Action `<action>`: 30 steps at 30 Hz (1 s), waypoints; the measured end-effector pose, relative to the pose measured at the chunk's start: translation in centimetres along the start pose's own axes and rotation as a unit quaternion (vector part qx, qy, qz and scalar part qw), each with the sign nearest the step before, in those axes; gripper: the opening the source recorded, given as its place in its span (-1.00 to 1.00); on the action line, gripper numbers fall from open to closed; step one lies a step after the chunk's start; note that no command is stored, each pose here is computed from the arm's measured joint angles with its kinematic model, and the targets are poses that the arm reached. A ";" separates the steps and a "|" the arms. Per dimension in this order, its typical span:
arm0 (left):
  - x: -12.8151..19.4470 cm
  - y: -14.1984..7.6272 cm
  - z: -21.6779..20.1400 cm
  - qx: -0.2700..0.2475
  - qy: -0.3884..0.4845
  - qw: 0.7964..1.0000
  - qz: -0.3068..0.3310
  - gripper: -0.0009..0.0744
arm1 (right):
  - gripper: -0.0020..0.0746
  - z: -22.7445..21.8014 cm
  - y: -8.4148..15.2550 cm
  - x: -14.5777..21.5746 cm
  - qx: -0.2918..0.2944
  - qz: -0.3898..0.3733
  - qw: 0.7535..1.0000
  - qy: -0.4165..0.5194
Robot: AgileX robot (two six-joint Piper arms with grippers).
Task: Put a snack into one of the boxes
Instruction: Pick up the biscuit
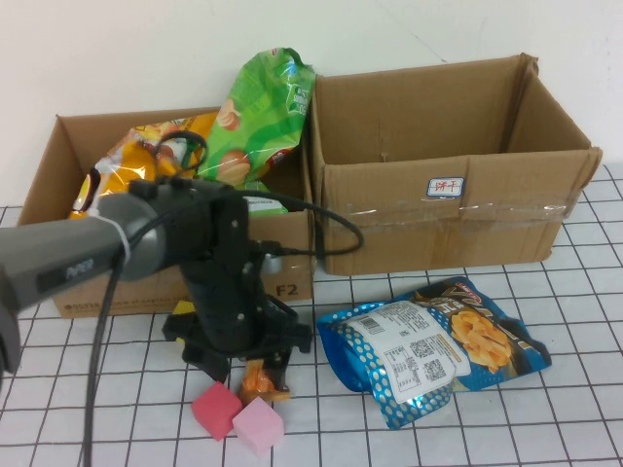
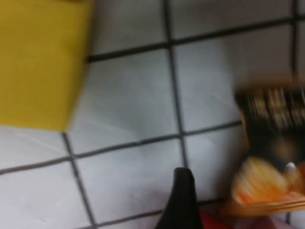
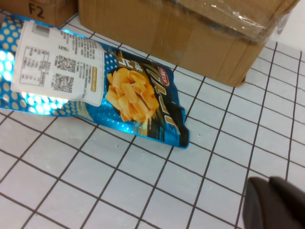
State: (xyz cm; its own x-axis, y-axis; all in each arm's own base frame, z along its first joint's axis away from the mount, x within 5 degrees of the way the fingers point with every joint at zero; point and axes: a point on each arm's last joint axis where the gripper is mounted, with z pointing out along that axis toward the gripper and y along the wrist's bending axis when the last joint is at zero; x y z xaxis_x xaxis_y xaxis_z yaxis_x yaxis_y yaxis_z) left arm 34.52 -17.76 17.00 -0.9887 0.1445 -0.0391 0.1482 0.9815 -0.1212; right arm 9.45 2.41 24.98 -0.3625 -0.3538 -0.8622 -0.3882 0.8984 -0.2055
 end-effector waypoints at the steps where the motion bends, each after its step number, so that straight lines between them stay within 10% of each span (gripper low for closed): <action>1: 0.1 -0.3 0.0 -0.002 0.000 1.000 0.006 0.39 | -0.95 0.0 0.0 0.0 0.000 0.000 1.000 0.000; 15: 3.5 -0.9 -5.4 0.014 -0.102 0.995 0.004 0.36 | -0.95 0.0 0.0 0.0 0.000 0.000 1.000 0.000; 30: 4.2 -0.2 -1.7 0.046 -0.191 0.980 -0.031 0.36 | -0.95 0.0 0.0 0.0 0.000 0.001 1.000 0.000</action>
State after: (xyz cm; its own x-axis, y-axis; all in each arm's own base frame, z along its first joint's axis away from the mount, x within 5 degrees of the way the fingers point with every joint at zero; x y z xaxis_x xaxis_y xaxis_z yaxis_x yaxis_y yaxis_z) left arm 30.30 -17.13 18.54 -0.9185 0.0098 -0.3953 0.1064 0.9689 -0.2233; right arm 9.45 2.42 24.98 -0.3626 -0.3519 -0.8630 -0.3880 0.8989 -0.2035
